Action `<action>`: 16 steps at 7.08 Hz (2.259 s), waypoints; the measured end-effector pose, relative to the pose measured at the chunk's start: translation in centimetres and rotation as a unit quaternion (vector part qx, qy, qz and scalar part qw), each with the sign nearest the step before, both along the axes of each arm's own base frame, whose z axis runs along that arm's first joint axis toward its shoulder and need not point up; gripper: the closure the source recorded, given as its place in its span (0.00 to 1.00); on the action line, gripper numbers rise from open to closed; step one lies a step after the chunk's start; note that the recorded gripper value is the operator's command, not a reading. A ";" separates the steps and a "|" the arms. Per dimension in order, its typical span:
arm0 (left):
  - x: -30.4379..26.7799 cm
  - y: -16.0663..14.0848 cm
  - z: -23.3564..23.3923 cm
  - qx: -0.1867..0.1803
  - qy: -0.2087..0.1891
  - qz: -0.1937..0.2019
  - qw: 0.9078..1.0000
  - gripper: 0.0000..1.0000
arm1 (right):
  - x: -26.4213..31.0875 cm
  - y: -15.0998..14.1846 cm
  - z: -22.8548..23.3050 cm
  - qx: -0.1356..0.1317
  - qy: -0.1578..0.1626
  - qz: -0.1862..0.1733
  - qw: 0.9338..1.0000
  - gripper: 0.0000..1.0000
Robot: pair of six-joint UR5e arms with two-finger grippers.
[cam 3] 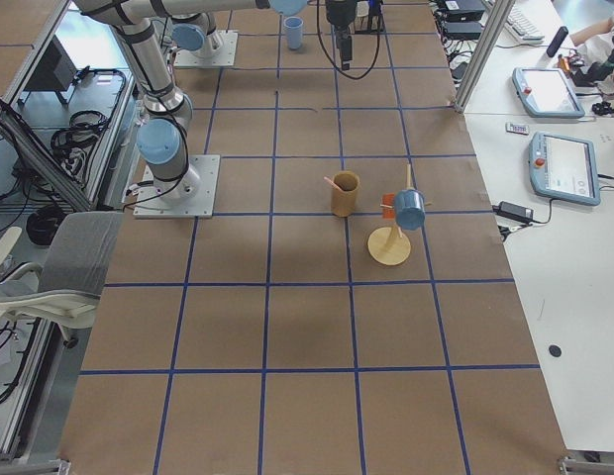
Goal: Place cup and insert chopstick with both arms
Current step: 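Move the left gripper down toward the light blue paper cup, then grasp the blue cup with left gripper while right gripper reaches toward bamboo cup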
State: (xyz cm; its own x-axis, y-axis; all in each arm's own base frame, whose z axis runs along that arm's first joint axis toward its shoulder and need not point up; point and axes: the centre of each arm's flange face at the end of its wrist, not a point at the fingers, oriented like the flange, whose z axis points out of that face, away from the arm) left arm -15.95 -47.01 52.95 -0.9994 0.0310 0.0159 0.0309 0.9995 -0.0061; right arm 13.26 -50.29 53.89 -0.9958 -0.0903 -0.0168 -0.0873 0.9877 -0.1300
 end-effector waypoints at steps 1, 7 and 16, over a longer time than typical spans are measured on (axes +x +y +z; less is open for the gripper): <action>0.0 0.0 0.0 0.000 0.000 0.000 1.000 0.00 | 0.0 0.0 0.0 0.000 0.000 0.000 1.000 0.00; 0.2 0.0 -0.7 0.010 0.002 0.001 1.000 0.00 | 0.0 0.2 -0.1 0.007 0.000 0.000 1.000 0.00; 11.5 5.2 -27.1 0.144 -0.075 0.047 0.986 0.75 | -2.8 0.1 -0.5 0.013 0.020 0.108 0.994 0.00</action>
